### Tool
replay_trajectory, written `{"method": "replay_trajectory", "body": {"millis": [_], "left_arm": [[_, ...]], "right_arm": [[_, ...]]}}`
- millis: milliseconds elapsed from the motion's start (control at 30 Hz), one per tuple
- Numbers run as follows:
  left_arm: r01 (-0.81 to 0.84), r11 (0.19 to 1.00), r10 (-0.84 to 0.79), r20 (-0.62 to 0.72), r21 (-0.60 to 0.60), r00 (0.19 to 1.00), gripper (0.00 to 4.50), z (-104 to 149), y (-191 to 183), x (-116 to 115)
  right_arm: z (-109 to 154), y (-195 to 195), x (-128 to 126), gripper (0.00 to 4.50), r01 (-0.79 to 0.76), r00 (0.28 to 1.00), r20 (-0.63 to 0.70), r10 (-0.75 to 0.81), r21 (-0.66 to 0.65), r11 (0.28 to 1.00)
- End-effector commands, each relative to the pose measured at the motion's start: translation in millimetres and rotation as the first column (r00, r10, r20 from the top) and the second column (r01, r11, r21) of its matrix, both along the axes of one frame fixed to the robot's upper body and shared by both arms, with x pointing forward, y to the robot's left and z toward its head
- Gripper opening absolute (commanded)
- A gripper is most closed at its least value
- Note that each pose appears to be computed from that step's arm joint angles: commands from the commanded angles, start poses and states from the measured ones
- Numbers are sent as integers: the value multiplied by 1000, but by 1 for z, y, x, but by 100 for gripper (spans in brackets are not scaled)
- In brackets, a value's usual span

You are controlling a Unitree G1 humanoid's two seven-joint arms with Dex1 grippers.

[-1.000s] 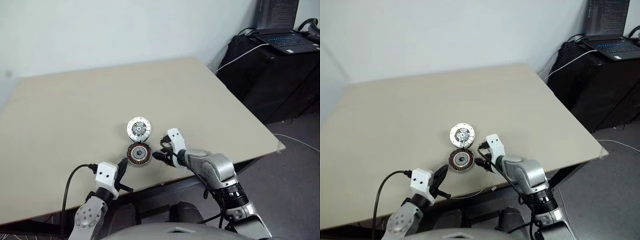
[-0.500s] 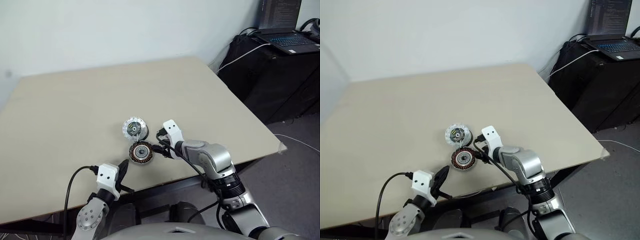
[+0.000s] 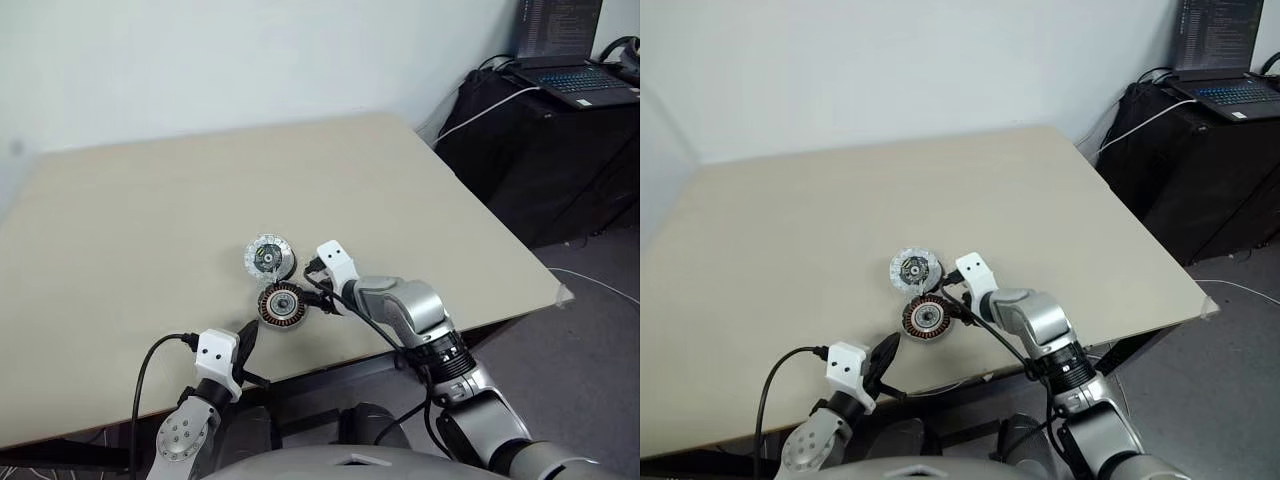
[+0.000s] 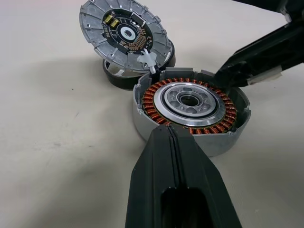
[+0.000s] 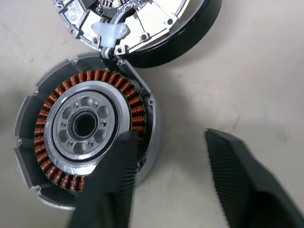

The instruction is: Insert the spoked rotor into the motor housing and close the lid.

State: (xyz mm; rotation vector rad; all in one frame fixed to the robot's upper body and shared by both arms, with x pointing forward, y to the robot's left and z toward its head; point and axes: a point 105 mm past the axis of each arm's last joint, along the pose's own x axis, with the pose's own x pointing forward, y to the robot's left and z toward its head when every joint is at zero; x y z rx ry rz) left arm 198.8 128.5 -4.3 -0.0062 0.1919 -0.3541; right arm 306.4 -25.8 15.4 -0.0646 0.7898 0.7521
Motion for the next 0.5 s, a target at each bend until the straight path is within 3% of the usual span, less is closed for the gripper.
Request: {"method": "replay_trajectory", "body": {"millis": [33, 167, 500], "left_arm": [[6, 1000, -6, 45, -6, 999, 0, 9, -1, 3], [3, 1000, -3, 45, -5, 999, 0, 8, 0, 2], [6, 1000, -6, 45, -2, 999, 0, 6, 1, 3]], "right_arm": [[10, 4, 7, 130, -12, 999, 44, 11, 12, 1000], [8, 4, 8, 2, -15, 999, 42, 15, 14, 1000], [21, 6, 5, 2, -30, 998, 54, 27, 65, 997]]}}
